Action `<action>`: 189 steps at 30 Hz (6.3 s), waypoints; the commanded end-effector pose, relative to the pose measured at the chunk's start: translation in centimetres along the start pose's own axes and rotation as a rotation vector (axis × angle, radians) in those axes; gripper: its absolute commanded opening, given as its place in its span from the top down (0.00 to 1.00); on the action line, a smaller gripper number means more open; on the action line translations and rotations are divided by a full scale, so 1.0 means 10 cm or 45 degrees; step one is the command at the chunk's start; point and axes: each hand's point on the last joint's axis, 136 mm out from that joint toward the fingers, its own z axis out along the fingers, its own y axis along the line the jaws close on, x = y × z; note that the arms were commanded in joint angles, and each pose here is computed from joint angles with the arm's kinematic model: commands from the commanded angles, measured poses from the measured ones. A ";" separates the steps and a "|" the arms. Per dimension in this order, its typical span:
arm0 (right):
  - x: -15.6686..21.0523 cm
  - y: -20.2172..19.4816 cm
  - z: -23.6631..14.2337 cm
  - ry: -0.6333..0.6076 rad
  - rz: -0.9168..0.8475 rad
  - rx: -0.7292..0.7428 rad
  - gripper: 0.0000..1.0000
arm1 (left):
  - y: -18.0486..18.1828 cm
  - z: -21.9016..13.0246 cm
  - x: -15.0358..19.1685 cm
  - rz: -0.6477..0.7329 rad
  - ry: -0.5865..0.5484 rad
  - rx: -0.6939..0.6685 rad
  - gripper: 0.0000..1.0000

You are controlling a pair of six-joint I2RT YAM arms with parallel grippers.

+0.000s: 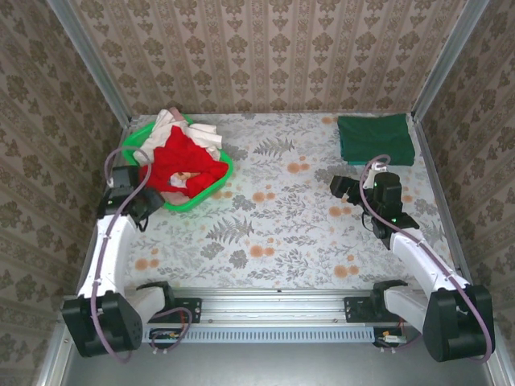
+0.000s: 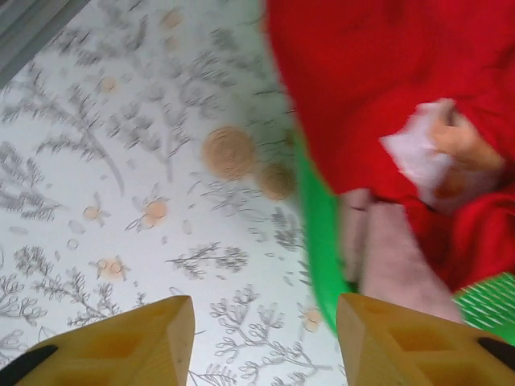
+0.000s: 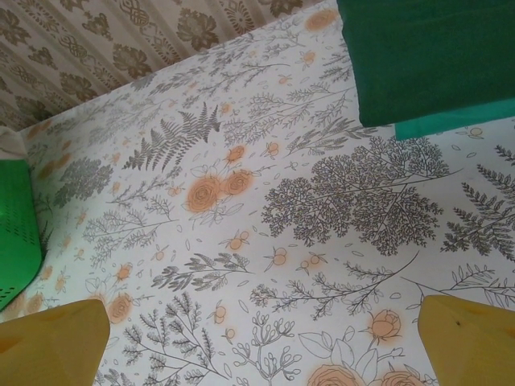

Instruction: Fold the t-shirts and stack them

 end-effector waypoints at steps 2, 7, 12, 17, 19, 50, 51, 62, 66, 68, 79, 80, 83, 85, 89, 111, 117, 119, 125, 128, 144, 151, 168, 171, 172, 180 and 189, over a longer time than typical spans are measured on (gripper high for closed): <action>-0.02 0.07 0.01 -0.006 0.021 -0.044 0.00 | -0.66 -0.32 -0.10 0.140 -0.061 0.110 0.39; 0.00 0.05 0.01 0.011 0.011 -0.022 0.00 | -1.79 -0.05 0.08 0.339 0.023 0.206 0.34; 0.04 0.00 -0.04 0.021 -0.007 0.008 0.00 | -2.38 0.55 0.16 0.441 0.123 0.130 0.33; 0.09 -0.05 -0.11 0.006 -0.009 0.029 0.00 | -2.60 1.02 0.12 0.434 0.150 0.067 0.34; 0.09 -0.05 -0.12 0.002 -0.010 0.029 0.00 | -2.62 1.16 0.13 0.428 0.158 0.039 0.36; 0.16 -0.12 0.11 0.083 0.015 0.066 0.00 | -0.92 1.25 -0.14 0.855 0.277 0.059 1.00; 0.16 -0.12 0.11 0.083 0.015 0.067 0.00 | -0.91 1.28 -0.17 0.867 0.276 0.053 1.00; 0.16 -0.14 0.11 0.086 0.015 0.079 0.00 | -0.93 1.38 -0.49 1.064 0.228 0.145 1.00; 0.16 -0.14 0.11 0.093 0.014 0.081 0.00 | -0.84 1.45 -0.58 1.075 0.249 0.124 1.00; 0.16 -0.14 0.11 0.090 0.012 0.085 0.00 | -0.86 1.45 -0.57 1.103 0.255 0.159 1.00; 0.16 -0.16 0.11 0.091 0.010 0.096 0.00 | -0.81 1.65 -0.57 1.120 0.246 0.193 1.00; 0.16 -0.16 0.11 0.092 0.008 0.096 0.00 | -0.81 1.67 -0.58 1.120 0.246 0.194 1.00; 0.15 -0.15 0.11 0.091 0.007 0.090 0.00 | -0.82 1.65 -0.63 1.101 0.234 0.175 0.92; 0.15 -0.15 0.11 0.089 0.006 0.094 0.00 | -0.84 1.59 -0.67 1.095 0.210 0.176 0.81; 0.16 -0.15 0.12 0.092 0.006 0.092 0.00 | -0.93 1.33 -0.80 1.071 0.132 0.196 0.58; 0.20 -0.13 0.14 0.115 0.021 0.072 0.00 | -0.73 0.88 -1.63 0.400 -0.010 0.055 0.11; 0.19 -0.13 0.10 0.109 0.012 0.078 0.00 | -0.53 1.24 -1.87 0.018 -0.022 0.246 0.43; 0.19 -0.14 0.09 0.103 0.012 0.081 0.00 | -0.56 1.33 -1.95 -0.006 -0.020 0.273 0.44; 0.21 -0.15 0.11 0.117 0.013 0.087 0.00 | -0.78 1.61 -2.05 -0.033 0.002 0.404 0.43; 0.22 -0.15 0.11 0.117 0.015 0.086 0.00 | -0.79 1.78 -2.05 -0.043 0.032 0.409 0.45; 0.17 -0.06 0.09 0.123 0.028 0.039 0.00 | -0.96 0.69 -2.35 0.064 -0.222 0.357 1.00; 0.00 0.24 0.01 0.113 0.059 -0.112 0.00 | -1.42 -0.85 -2.34 0.279 -0.527 0.408 1.00; -0.64 1.10 -0.57 -0.056 -0.074 -0.424 0.00 | -3.72 -3.81 -1.03 0.903 -1.022 1.243 1.00; -0.64 1.09 -0.64 -0.080 -0.088 -0.424 0.00 | -3.84 -3.86 -1.09 0.861 -1.062 1.279 1.00; -0.63 1.09 -0.66 -0.080 -0.089 -0.424 0.00 | -3.86 -3.87 -1.12 0.860 -1.083 1.270 1.00; -0.51 0.85 -0.67 -0.092 -0.073 -0.294 0.00 | -3.59 -2.24 -1.66 0.722 -0.924 0.699 1.00; -0.21 0.80 -0.59 0.068 -0.085 -0.258 0.09 | -2.29 0.14 -1.37 0.540 -0.342 0.246 0.33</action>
